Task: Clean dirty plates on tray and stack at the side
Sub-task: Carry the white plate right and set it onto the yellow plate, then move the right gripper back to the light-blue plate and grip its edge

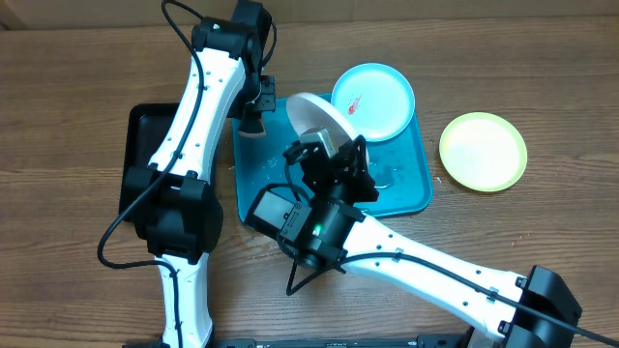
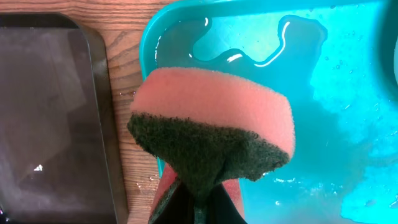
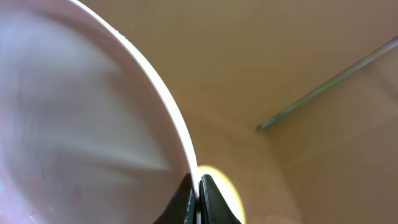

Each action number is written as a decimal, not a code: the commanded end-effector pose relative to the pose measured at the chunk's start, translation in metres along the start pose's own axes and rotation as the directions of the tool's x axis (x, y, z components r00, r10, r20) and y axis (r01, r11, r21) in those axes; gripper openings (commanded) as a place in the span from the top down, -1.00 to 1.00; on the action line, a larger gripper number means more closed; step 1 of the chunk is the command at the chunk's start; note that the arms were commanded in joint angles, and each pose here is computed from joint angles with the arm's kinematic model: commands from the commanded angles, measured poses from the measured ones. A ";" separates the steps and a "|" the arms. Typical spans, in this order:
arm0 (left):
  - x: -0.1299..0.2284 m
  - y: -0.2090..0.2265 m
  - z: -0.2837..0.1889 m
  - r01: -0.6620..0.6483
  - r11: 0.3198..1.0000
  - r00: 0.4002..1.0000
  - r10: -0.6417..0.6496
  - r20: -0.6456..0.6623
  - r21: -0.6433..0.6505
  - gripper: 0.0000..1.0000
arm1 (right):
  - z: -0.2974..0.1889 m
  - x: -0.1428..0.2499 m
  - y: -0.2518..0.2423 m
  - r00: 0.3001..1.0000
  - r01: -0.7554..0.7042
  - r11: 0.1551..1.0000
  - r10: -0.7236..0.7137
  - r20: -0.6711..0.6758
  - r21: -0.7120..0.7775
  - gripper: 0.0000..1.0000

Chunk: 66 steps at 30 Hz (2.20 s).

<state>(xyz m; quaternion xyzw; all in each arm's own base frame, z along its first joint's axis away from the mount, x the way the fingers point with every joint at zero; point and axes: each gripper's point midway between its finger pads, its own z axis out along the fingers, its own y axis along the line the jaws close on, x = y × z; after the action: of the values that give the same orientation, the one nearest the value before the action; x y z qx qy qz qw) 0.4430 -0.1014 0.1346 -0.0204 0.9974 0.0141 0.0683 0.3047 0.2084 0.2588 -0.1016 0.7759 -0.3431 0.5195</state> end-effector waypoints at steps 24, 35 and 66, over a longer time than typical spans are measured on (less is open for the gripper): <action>0.001 -0.004 -0.003 0.003 1.000 1.000 -0.003 0.005 0.011 0.92 | 0.124 0.103 -0.029 0.446 -0.784 0.562 0.217 -0.868 -0.262 0.93; 0.001 -0.005 -0.003 0.002 1.000 1.000 -0.002 0.005 0.014 0.92 | 0.183 0.242 -0.119 0.106 -0.807 0.552 0.486 -0.867 0.211 0.93; 0.002 -0.014 -0.004 -0.016 1.000 1.000 0.016 0.013 0.017 0.91 | 0.213 0.178 -0.060 0.288 -0.926 0.356 0.459 -0.840 -0.123 0.03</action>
<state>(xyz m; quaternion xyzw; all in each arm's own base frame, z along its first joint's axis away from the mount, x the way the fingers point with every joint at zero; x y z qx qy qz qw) 0.4435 -0.1084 0.1349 -0.0138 0.9973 0.0109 0.0720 0.3759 -0.0573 0.0890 0.3154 0.9130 0.1669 0.1977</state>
